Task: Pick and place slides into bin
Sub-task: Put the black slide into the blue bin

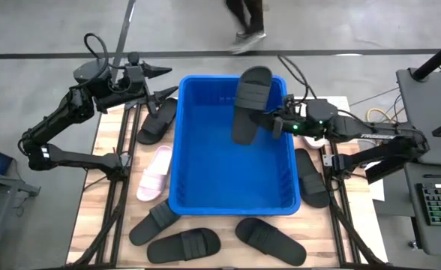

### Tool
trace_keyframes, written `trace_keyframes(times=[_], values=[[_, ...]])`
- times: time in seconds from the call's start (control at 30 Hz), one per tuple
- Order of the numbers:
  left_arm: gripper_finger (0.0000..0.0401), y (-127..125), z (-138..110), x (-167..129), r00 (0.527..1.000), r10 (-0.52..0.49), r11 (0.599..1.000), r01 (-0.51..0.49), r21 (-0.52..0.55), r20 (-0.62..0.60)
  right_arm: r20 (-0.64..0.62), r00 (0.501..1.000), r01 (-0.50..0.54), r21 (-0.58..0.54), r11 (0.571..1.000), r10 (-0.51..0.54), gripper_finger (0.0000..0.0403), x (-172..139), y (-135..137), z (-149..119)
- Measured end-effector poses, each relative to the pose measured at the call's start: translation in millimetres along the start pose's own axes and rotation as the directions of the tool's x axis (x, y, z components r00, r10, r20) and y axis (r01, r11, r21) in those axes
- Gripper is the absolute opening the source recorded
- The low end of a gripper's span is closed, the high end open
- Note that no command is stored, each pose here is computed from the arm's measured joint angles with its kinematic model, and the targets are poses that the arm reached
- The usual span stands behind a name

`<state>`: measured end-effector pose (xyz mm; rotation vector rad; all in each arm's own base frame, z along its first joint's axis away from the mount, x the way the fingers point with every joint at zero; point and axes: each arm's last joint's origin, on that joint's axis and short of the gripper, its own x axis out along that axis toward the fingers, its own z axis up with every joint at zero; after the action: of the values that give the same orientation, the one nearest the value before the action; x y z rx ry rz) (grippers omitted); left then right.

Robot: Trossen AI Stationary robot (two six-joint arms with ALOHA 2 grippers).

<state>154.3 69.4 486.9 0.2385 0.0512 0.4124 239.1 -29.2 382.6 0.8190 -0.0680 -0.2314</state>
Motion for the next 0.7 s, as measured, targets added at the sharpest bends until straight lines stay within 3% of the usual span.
trace_keyframes(times=[0.13, 0.37, 0.7], values=[[0.0254, -0.9, -4.3, 10.9, 1.000, -0.006, 1.000, 0.006, -0.001, -0.028, -0.014, 0.998, -0.053, 0.099, 0.994, 0.054, 0.0059, 5.8, -29.4, -5.4], [0.0254, -7.2, -12.8, 40.5, 0.997, -0.048, 0.999, 0.048, -0.002, -0.056, -0.092, 0.994, -0.038, 0.230, 0.973, 0.061, 0.0059, 10.6, -65.7, -12.3], [0.0254, -15.2, -15.8, 77.0, 0.998, -0.063, 0.998, 0.063, 0.008, 0.001, -0.113, 0.992, -0.022, 0.278, 0.960, 0.055, 0.0058, 13.4, -73.4, -9.2]])
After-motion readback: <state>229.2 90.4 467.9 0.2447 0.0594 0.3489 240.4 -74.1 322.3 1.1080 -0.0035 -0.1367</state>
